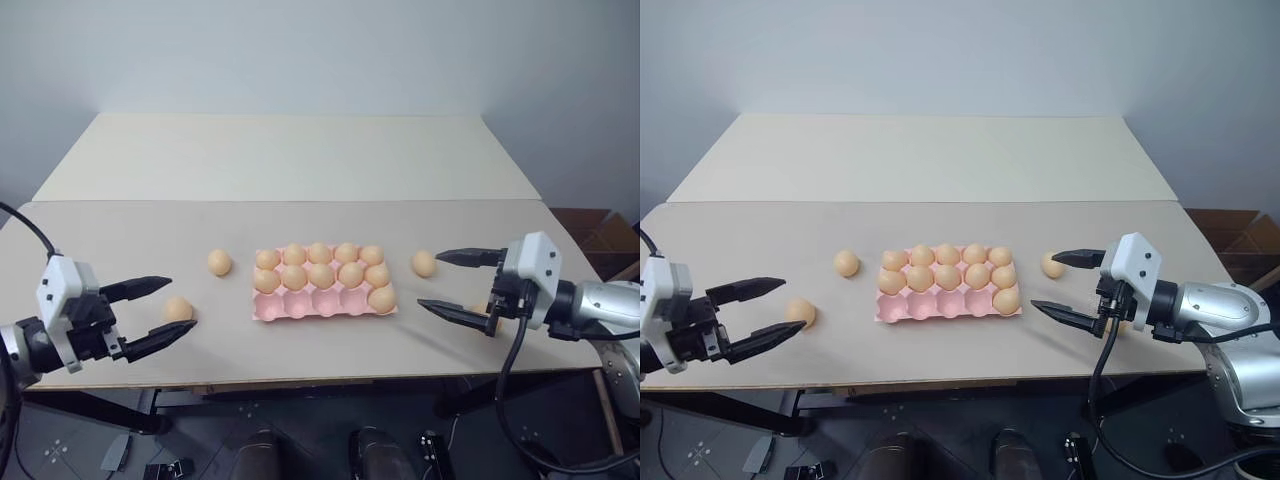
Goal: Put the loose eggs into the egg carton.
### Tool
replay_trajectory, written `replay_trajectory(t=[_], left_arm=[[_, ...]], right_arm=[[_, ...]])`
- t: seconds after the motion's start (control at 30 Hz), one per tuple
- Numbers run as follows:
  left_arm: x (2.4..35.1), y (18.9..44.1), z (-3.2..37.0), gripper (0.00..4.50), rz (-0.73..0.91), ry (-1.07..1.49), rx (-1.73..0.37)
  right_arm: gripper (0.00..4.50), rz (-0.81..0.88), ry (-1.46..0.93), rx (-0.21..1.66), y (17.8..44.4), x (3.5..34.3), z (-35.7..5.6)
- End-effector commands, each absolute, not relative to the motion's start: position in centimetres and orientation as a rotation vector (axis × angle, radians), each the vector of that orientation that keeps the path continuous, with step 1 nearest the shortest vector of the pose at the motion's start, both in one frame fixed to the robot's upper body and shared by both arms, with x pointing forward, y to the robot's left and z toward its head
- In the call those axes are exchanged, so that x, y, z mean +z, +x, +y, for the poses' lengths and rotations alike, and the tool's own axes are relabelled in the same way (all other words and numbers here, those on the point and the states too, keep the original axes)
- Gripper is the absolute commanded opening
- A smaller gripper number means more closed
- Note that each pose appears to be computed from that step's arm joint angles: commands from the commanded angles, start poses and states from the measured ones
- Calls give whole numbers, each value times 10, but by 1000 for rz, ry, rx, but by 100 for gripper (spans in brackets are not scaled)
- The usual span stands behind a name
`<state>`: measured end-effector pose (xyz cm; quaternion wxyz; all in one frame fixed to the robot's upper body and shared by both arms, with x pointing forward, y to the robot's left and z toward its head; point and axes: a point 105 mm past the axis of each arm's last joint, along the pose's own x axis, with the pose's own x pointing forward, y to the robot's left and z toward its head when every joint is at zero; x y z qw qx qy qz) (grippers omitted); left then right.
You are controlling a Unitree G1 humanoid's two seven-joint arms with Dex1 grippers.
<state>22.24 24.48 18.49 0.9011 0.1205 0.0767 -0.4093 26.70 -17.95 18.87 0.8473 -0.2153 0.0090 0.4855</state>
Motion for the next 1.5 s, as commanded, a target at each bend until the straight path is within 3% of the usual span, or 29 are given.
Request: replay_trajectory(t=[0.03, 0.2, 0.47, 0.77, 0.9, 1.07, 1.23, 1.5], left_arm=[[198, 225, 243, 446, 104, 267, -823], [205, 219, 236, 446, 92, 257, -869], [204, 211, 219, 446, 95, 255, -1025], [203, 216, 218, 446, 98, 263, -1044], [204, 217, 218, 450, 96, 276, -1043], [206, 216, 220, 450, 91, 286, -1035], [206, 216, 219, 450, 88, 288, -1034], [205, 217, 218, 450, 85, 290, -1032]], right_arm=[[450, -9, -470, 1016, 267, 198, -181], [450, 68, -497, 940, 270, 193, -200], [450, 426, -508, 686, 271, 159, -255], [450, 581, -438, 454, 288, 115, -278], [360, 608, -425, 418, 292, 105, -284], [196, 502, -443, 454, 299, 129, -265], [196, 331, -479, 652, 295, 163, -201], [196, 239, -472, 867, 295, 157, -125]])
